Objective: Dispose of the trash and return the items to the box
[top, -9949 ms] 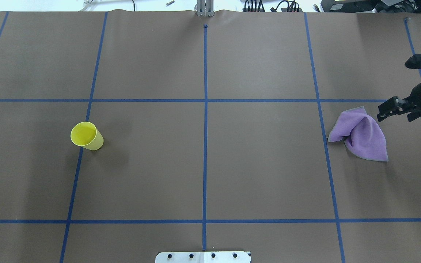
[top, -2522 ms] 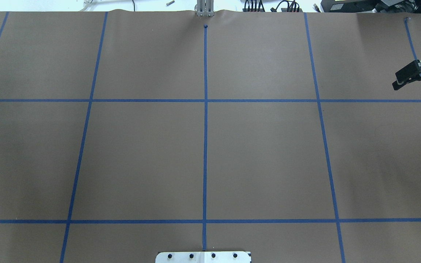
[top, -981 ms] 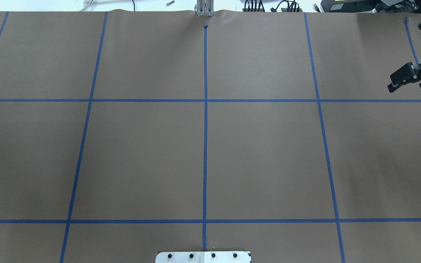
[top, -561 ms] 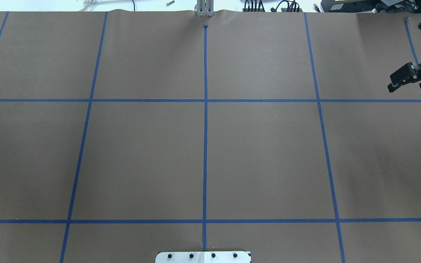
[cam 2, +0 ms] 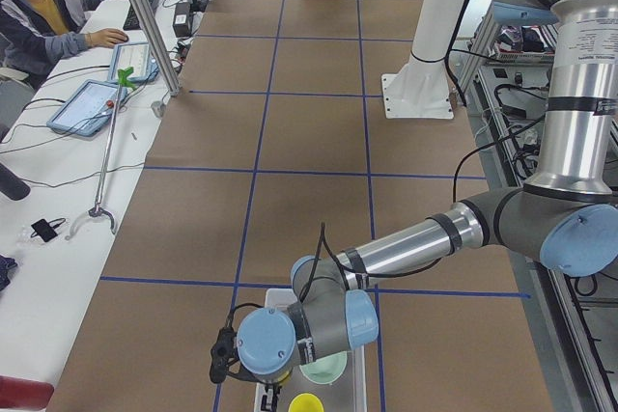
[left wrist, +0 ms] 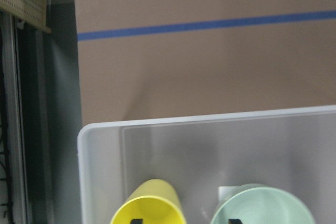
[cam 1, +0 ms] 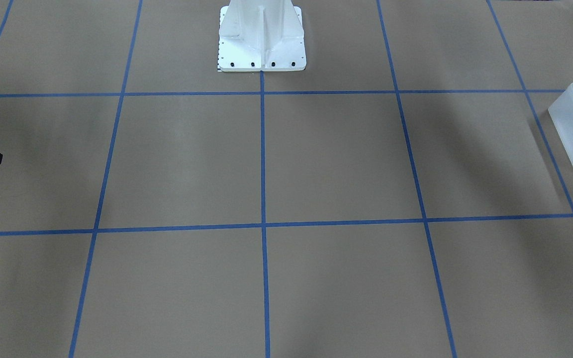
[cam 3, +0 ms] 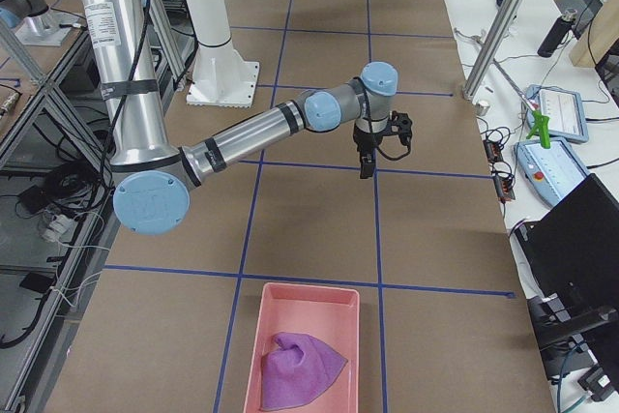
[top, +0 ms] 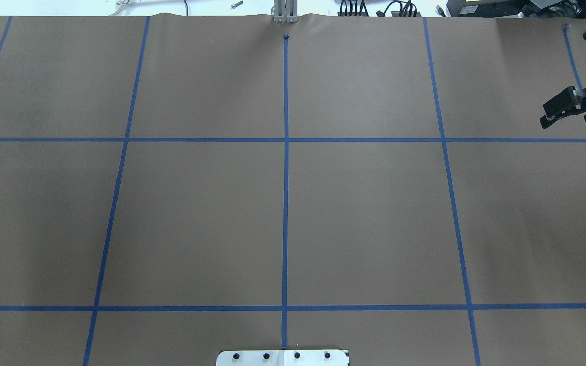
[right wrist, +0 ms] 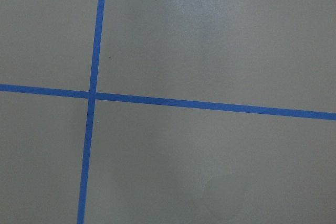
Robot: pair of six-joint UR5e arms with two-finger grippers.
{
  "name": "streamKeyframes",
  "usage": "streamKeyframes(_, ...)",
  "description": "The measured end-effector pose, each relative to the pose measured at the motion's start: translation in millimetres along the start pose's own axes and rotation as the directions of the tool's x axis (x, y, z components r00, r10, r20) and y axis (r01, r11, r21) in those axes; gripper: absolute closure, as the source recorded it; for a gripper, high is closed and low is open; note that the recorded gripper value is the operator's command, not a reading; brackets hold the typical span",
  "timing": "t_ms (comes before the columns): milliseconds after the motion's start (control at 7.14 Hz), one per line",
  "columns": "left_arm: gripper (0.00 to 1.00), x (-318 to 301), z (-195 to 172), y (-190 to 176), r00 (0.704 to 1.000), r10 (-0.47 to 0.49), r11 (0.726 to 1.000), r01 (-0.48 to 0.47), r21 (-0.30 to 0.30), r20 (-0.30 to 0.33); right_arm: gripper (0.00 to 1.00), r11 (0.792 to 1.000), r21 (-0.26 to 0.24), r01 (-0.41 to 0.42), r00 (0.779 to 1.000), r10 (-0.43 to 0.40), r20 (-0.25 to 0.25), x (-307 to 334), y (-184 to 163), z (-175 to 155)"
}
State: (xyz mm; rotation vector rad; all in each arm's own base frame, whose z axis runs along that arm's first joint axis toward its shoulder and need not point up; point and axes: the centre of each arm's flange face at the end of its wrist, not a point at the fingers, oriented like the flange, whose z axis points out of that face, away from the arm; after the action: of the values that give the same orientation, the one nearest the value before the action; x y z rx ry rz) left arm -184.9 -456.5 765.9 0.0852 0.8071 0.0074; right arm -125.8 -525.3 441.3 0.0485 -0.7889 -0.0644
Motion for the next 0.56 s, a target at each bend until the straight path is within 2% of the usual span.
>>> streamKeyframes(280,0.28,94,-26,-29,0.999,-0.036,0.998,0.038,0.044,-0.034,0.00,1.000,0.012,-0.017,1.000,0.017,-0.011,0,1,-3)
streamKeyframes(561,0.25,199,-51,-30,0.997,-0.053,0.995,0.057,0.079,-0.051,0.00,1.000,0.016,-0.025,1.000,0.025,-0.013,2,5,-5)
